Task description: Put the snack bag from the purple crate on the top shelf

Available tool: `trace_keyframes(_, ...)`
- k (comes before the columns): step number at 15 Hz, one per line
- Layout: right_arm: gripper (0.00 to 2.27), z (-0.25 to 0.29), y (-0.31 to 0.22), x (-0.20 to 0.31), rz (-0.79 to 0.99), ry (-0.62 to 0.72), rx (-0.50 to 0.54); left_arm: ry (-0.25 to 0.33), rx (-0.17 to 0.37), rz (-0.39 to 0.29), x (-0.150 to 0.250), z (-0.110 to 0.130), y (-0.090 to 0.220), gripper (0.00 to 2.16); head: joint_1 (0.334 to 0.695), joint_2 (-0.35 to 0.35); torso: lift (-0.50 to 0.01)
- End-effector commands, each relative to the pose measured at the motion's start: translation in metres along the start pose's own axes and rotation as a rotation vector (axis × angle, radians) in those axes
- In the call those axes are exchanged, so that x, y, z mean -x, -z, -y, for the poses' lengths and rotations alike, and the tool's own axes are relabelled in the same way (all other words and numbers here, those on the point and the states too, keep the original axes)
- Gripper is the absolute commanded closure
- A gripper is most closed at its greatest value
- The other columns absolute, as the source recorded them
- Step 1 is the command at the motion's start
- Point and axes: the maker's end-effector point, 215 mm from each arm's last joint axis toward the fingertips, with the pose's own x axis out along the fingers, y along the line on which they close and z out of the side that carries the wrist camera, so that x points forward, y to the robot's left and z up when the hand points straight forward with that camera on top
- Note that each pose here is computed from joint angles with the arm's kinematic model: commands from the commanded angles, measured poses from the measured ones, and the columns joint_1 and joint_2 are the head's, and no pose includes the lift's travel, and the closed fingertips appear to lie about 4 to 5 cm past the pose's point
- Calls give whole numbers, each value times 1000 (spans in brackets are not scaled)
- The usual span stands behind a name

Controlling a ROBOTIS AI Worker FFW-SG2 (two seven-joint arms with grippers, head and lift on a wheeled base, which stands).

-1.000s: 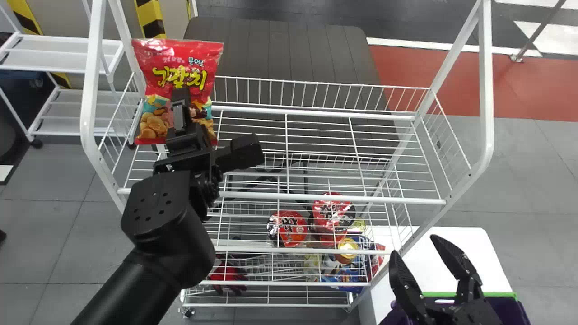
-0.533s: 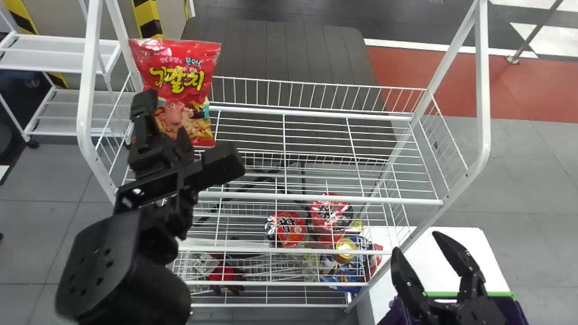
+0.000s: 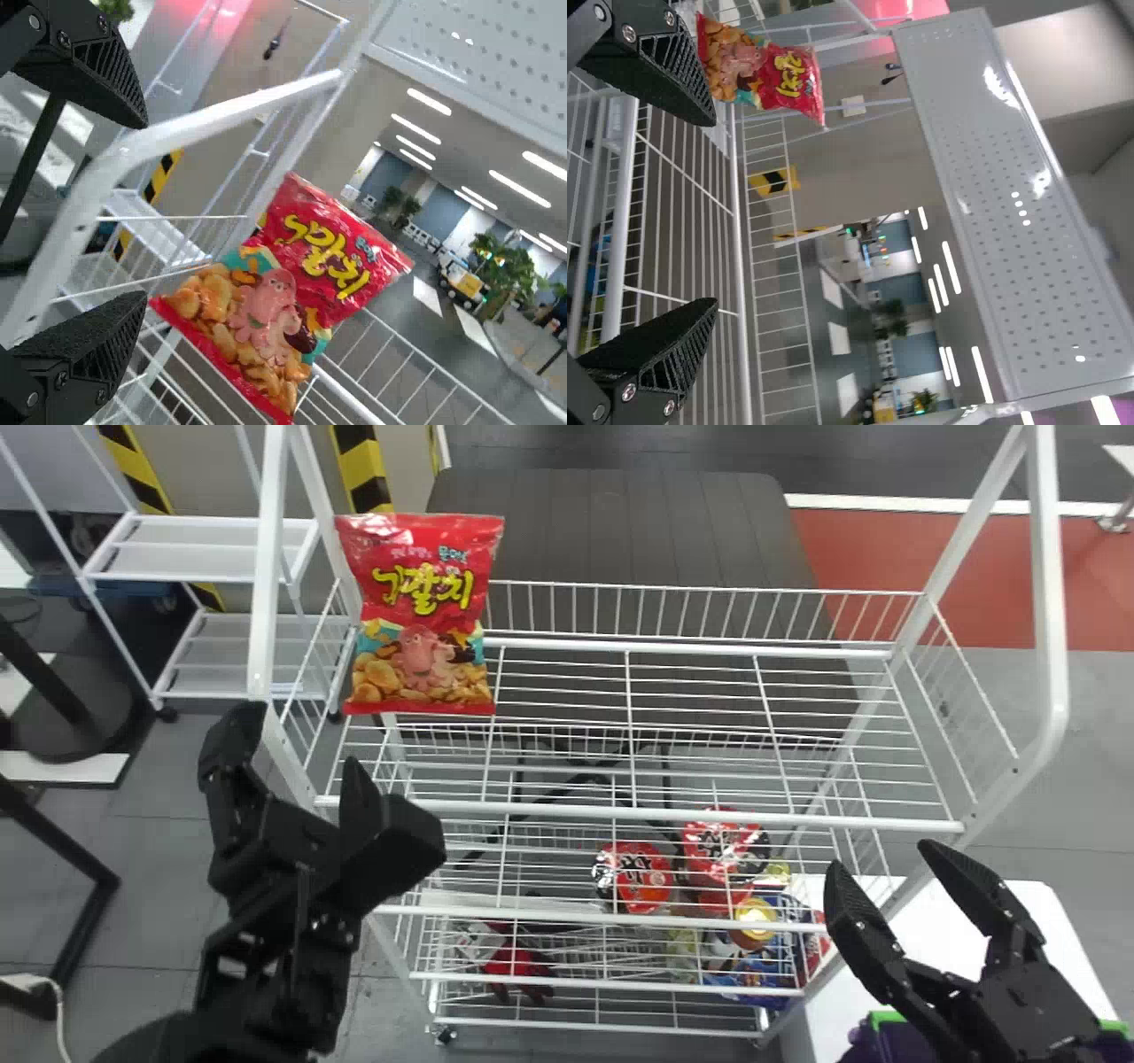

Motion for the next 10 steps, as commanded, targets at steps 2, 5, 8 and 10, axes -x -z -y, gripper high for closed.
trace_keyframes(2, 97, -24, 17, -11, -127, 39, 14, 57, 175, 4, 22, 4, 12, 154, 695, 54, 0)
trace_keyframes(5, 97, -52, -5, -17, -60, 27, 72, 116, 426, 28, 30, 2, 18, 154, 695, 85, 0)
trace_keyframes(8, 100, -61, -6, -21, -31, 57, 135, 123, 625, 104, 40, -15, 10, 154, 695, 132, 0)
trace_keyframes(10, 100, -59, 0, -24, -31, 61, 133, 171, 706, 74, 42, 0, 18, 157, 695, 137, 0)
